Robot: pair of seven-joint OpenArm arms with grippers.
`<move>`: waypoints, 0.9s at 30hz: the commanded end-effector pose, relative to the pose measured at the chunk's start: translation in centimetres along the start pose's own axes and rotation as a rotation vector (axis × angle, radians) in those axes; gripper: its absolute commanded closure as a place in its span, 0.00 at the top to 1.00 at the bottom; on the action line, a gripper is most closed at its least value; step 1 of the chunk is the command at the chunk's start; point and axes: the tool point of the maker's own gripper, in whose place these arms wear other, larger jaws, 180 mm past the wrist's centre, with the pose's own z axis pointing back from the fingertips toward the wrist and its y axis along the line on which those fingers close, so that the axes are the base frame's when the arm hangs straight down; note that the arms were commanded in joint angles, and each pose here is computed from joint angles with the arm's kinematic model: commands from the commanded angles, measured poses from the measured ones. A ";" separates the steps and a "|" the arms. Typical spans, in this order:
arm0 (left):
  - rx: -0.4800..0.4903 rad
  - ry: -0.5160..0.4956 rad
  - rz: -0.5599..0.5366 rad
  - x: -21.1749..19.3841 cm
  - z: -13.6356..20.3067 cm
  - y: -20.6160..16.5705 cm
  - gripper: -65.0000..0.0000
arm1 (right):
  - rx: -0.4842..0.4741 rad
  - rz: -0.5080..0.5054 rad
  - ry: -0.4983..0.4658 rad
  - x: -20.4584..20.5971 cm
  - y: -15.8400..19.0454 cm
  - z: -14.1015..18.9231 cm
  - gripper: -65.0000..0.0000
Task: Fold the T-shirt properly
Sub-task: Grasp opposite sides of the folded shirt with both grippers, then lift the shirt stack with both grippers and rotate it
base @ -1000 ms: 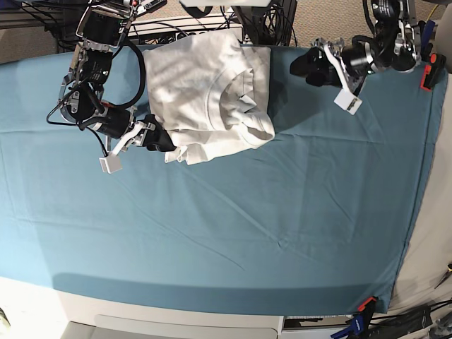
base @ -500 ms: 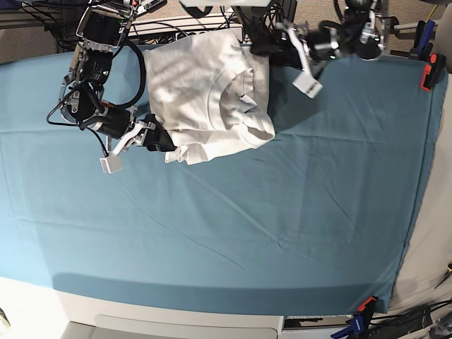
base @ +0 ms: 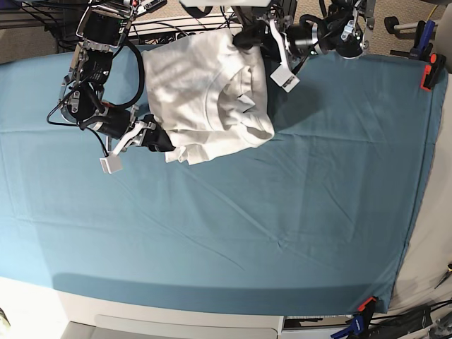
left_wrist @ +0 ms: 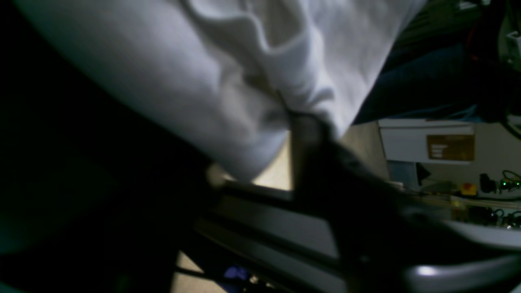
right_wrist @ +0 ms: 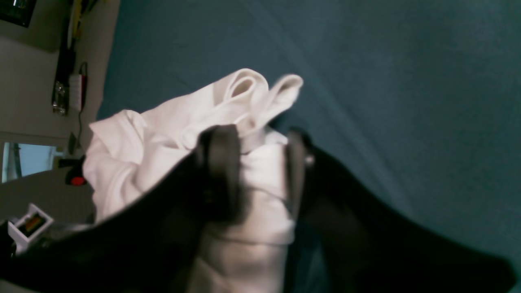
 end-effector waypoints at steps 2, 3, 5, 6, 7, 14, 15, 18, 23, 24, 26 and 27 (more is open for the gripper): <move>-0.011 -0.037 -0.023 1.2 0.2 -0.4 0.15 | 0.016 0.037 -0.032 1.3 0.5 0.2 0.18; -0.009 -0.038 -0.027 1.3 0.2 -0.3 0.08 | 0.017 0.038 -0.030 1.3 0.5 0.2 0.13; 0.014 -0.036 -0.009 1.5 0.2 0.1 0.00 | 0.016 0.039 -0.019 1.1 0.5 0.3 0.08; 0.031 -0.030 -0.006 1.5 0.3 0.5 0.00 | 0.016 0.039 -0.011 0.9 0.5 0.3 0.06; 0.045 -0.022 -0.013 1.6 0.3 0.8 0.00 | 0.016 0.039 -0.006 0.8 0.5 0.2 0.05; 0.112 -0.029 -0.023 2.8 1.3 2.6 0.00 | 0.019 0.044 0.017 0.0 0.8 0.6 0.02; 0.121 -0.037 -0.021 3.0 1.6 2.9 0.00 | 0.016 0.052 0.018 -0.2 1.0 0.8 0.02; 0.154 -0.062 -0.019 3.8 2.4 3.9 0.00 | 0.003 0.083 0.025 -1.0 1.6 1.6 0.02; 0.208 -0.097 -0.026 5.4 3.5 5.3 0.00 | -0.017 0.172 0.043 -2.8 3.4 3.4 0.02; 0.216 -0.100 -0.031 5.7 3.5 5.5 0.00 | -0.020 0.192 0.048 -3.2 3.8 3.8 0.02; 0.217 -0.112 -0.044 6.4 3.6 5.5 0.00 | -0.024 0.219 0.060 -4.1 4.5 4.5 0.02; 0.218 -0.118 -0.053 6.9 3.6 5.6 0.00 | -0.026 0.231 0.069 -4.6 4.8 4.8 0.02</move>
